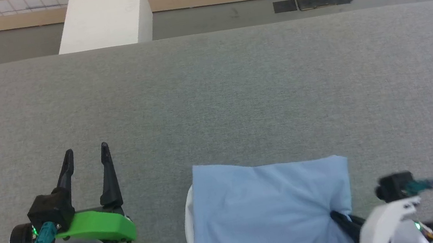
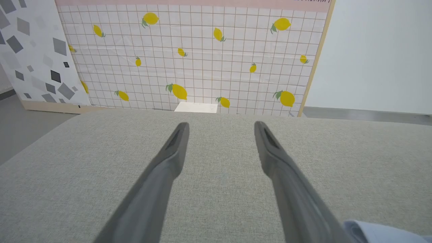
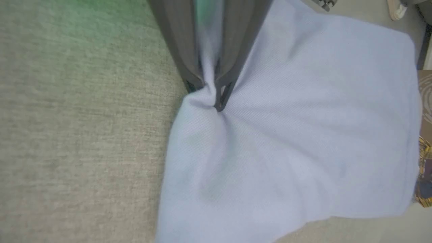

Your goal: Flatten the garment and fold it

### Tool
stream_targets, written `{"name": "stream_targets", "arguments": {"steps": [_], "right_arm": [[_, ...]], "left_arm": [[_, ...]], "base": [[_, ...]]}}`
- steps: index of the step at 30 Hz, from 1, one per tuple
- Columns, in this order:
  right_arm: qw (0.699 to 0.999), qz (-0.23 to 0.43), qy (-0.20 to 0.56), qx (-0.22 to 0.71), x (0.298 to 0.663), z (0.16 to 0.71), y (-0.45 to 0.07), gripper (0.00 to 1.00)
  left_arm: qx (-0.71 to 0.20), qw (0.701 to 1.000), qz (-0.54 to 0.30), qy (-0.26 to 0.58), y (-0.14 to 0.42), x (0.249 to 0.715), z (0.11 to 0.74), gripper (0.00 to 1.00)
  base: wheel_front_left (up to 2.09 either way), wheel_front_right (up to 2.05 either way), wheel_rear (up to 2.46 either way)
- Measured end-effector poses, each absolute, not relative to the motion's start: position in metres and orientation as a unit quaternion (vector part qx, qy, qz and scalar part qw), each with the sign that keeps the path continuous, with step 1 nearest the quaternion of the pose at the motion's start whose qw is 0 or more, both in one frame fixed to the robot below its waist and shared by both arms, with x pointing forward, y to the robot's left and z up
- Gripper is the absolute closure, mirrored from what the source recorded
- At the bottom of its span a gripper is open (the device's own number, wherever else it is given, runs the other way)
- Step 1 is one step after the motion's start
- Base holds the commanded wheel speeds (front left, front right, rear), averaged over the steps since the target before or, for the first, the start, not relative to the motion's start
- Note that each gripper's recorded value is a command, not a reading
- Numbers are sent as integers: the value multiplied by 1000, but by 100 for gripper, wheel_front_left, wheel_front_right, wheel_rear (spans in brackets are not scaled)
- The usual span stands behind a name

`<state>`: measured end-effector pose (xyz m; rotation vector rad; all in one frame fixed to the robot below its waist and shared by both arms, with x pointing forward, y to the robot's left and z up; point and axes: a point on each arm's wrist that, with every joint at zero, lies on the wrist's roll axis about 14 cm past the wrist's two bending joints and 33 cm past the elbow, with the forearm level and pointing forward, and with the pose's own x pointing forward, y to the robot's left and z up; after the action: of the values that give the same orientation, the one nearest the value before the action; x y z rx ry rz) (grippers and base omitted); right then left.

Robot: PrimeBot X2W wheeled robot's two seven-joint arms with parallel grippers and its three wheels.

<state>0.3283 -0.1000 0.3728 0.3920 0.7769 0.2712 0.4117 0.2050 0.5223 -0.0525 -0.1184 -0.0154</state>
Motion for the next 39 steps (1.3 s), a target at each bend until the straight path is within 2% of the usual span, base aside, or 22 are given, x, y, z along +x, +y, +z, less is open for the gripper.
{"name": "stream_targets", "arguments": {"steps": [3,7,9,13,21,31,39], "right_arm": [[911,144,371,107,341,383,-102,100],[929,160,329,-49,374,417,-106,100],[931,162,305,-120,390,434,-116,100],[928,132,285,-201,414,455,-157,100],[932,24,254,-257,449,490,-255,100],[917,-140,282,-244,442,482,-381,100],[887,-224,305,-265,430,474,-445,100]], "left_arm": [[-27,998,-12,-60,202,415,522,0],[-29,997,-24,-63,193,421,523,0],[-30,997,-31,-66,188,425,524,0],[-29,996,-52,-69,172,436,524,0],[-29,990,-110,-79,130,470,524,0],[-21,981,-184,-65,81,511,493,0],[-26,975,-216,-44,59,531,462,0]], "base": [[0,0,0],[0,0,0],[0,0,0],[0,0,0],[0,0,0],[0,0,0],[0,0,0]]}}
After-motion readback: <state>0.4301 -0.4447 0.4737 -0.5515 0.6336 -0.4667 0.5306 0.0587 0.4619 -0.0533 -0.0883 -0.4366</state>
